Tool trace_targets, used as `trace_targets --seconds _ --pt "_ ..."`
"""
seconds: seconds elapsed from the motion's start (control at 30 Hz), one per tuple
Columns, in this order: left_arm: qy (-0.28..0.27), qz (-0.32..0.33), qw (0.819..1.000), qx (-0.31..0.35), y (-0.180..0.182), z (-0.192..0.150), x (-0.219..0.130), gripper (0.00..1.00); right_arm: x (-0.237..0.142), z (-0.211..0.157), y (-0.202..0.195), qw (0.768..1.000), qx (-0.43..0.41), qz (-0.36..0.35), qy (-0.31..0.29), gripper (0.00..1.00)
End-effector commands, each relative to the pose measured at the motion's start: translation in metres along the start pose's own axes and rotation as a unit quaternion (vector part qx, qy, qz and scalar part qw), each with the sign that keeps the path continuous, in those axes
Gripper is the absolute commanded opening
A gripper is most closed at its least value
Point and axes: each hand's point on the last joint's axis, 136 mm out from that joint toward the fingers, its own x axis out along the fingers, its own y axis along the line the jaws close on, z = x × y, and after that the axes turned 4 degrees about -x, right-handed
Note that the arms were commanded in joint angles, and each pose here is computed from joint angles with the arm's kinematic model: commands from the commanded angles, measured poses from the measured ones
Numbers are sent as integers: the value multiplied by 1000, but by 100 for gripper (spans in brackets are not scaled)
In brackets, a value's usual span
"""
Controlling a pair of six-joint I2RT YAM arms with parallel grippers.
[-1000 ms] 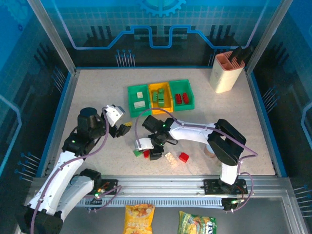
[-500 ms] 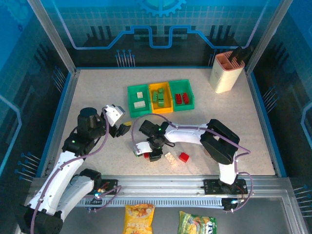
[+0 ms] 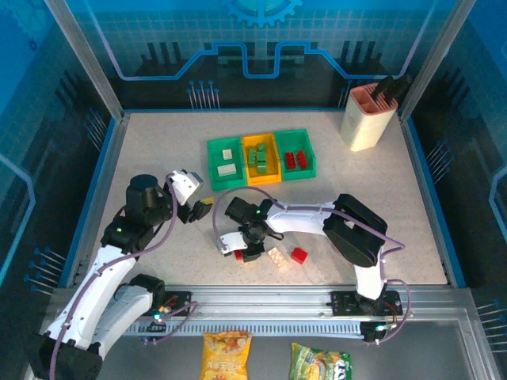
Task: Sort the legos into containers by color
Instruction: Pick up the lego from the bottom-center of the table, then place the lego in the container.
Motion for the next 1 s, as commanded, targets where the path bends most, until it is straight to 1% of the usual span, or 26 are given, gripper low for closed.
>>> trace_targets --seconds 0.0,0.13,0.3,0.47,0.6,0.8,0.9,0.97 --pt "-4 -11 1000 9 -5 3 -1 72 -6 10 2 1000 -6 6 -8 35" --pt "-2 -11 1000 8 -5 2 0 72 -12 14 -1 1000 -5 1 -16 31" --pt "0 -10 1000 5 -4 2 0 72 -25 20 -7 999 6 -6 -39 31" --pt "0 -11 1000 4 -4 2 0 72 -41 19 -21 996 46 -25 -71 32" --pt "0 -11 1000 3 -4 2 1 72 -58 16 -36 988 97 -40 -112 32" --pt "0 -10 1000 2 -3 3 1 72 -73 -14 -71 967 206 -90 -123 31" --pt "1 -7 1000 2 -2 3 1 72 -85 -34 -90 946 273 -118 -131 30" --pt "0 -7 1000 1 -2 3 1 72 -94 -49 -102 927 319 -141 -138 29"
